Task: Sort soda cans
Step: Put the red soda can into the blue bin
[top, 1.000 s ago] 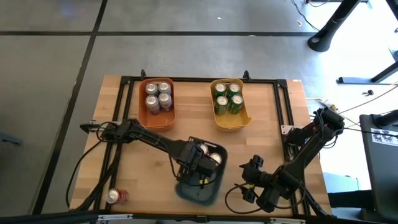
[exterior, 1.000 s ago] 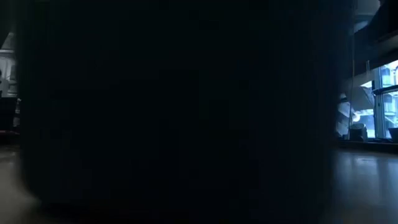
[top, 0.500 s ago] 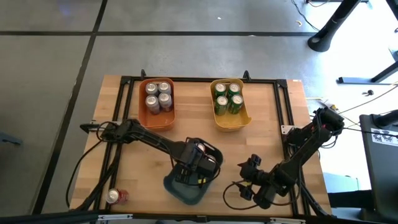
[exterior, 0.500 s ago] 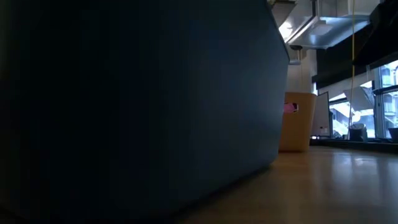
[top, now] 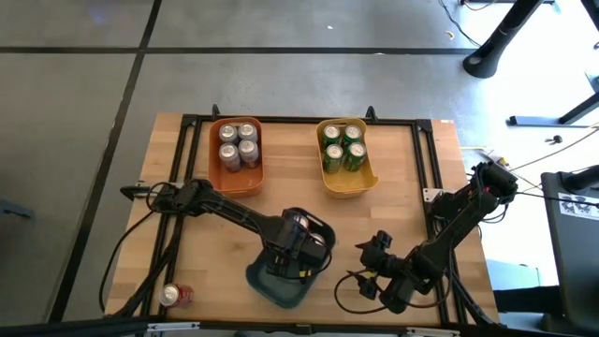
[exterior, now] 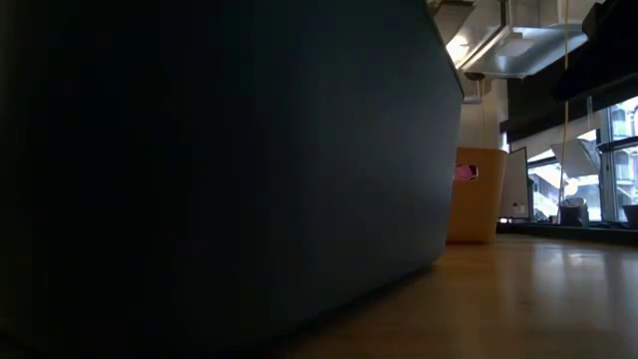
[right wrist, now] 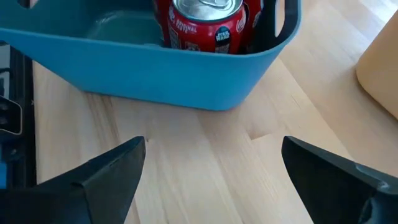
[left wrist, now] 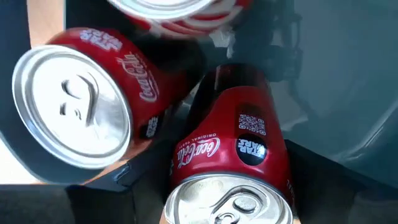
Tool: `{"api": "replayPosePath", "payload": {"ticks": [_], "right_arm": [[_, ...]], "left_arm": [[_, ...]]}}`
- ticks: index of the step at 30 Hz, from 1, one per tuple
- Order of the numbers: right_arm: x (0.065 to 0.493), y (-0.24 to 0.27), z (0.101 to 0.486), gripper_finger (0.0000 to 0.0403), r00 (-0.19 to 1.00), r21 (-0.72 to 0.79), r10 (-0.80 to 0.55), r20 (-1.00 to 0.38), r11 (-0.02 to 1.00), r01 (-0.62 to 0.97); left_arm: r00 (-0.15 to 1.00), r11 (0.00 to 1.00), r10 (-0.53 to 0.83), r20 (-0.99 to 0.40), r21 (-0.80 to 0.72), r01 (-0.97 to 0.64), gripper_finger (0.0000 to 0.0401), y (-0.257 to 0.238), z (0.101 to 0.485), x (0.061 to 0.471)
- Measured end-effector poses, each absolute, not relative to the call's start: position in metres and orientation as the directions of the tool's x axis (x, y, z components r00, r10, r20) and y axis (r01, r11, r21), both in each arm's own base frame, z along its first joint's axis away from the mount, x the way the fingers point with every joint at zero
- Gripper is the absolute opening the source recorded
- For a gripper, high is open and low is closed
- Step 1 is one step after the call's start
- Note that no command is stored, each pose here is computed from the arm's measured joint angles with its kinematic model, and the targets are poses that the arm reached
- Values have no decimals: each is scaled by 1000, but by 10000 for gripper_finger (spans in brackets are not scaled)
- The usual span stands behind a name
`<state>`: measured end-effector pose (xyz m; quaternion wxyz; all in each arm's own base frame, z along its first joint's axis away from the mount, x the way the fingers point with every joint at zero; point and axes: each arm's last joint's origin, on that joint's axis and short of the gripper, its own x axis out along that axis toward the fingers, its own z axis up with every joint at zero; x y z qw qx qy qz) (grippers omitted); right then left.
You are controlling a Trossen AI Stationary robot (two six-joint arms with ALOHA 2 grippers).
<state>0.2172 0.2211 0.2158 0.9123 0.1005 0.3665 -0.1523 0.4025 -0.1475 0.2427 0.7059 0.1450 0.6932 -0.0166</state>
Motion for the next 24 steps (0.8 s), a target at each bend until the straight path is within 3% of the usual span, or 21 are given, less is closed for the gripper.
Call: {"api": "replayPosePath", "payload": {"ticks": [8,14,24], "right_arm": [[217,221,216,376,688,73,-205,-696,933,352],[217,221,216,376,687,72,-205,-697,933,352],[217,221,216,376,687,71,-205,-697,934,351]], "left_arm": [[78,963,162,-984,174,204,312,-149,243,406],[76,958,162,-984,175,227,327,-149,247,406],[159,967,137,-978,167,194,329,-153,302,398]]}}
